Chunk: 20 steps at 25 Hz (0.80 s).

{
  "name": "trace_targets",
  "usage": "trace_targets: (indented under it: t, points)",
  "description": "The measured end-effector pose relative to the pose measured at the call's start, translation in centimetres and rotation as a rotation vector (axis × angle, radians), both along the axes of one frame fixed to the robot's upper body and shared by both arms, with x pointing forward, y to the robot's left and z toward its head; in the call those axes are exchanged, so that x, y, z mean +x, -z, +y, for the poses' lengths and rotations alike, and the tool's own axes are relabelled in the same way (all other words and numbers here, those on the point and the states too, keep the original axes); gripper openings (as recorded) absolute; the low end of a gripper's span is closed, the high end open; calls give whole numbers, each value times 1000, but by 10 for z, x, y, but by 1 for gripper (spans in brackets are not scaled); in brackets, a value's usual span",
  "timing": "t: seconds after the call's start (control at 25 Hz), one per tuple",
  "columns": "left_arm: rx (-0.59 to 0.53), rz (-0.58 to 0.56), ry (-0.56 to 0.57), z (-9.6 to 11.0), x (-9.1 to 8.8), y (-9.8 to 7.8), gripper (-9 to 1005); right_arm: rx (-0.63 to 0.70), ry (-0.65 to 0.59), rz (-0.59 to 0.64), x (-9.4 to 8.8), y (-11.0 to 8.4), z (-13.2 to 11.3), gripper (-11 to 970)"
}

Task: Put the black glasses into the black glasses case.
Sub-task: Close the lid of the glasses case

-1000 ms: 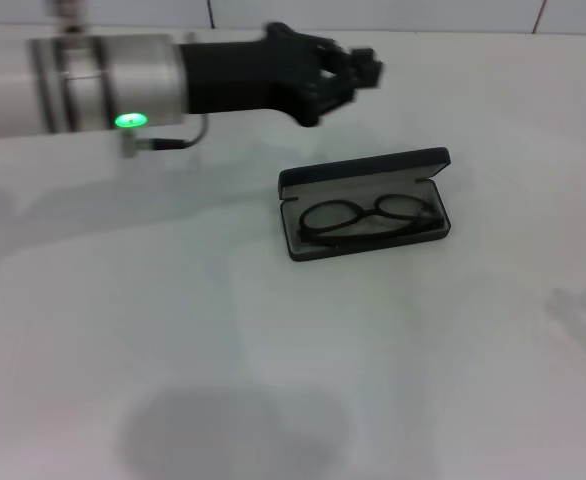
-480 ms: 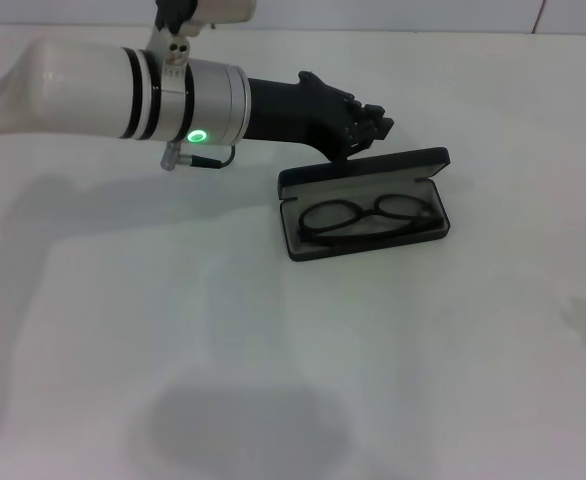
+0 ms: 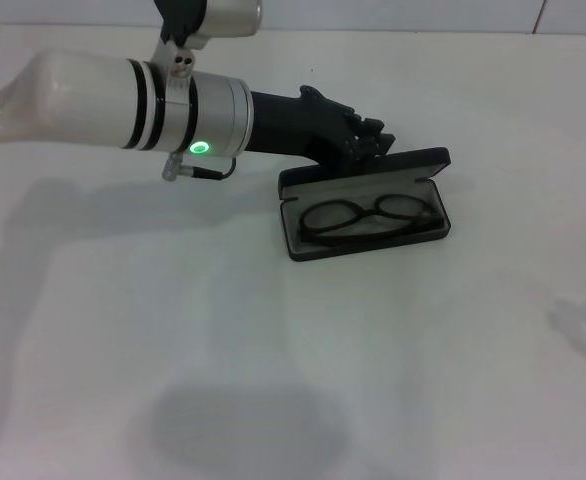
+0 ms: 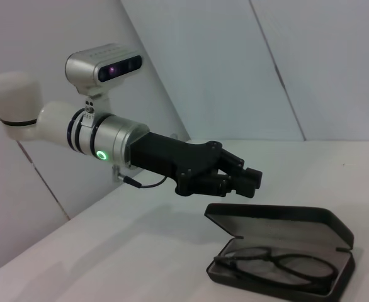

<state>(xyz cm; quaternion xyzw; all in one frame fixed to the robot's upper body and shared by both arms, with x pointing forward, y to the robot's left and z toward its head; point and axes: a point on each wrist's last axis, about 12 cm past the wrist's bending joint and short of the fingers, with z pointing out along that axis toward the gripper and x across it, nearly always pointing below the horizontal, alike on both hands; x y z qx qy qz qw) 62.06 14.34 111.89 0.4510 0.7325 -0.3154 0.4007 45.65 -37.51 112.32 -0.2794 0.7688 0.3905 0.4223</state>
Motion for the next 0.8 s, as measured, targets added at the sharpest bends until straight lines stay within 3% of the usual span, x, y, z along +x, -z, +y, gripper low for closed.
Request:
trace_targets:
  t: [0.12, 0.8]
  points:
    - [9, 1, -16, 0, 1, 3, 205, -1, -5, -1, 0, 0, 1, 160]
    - [56, 7, -16, -8, -1, 15, 194, 6, -15, 22, 3, 14, 6, 171]
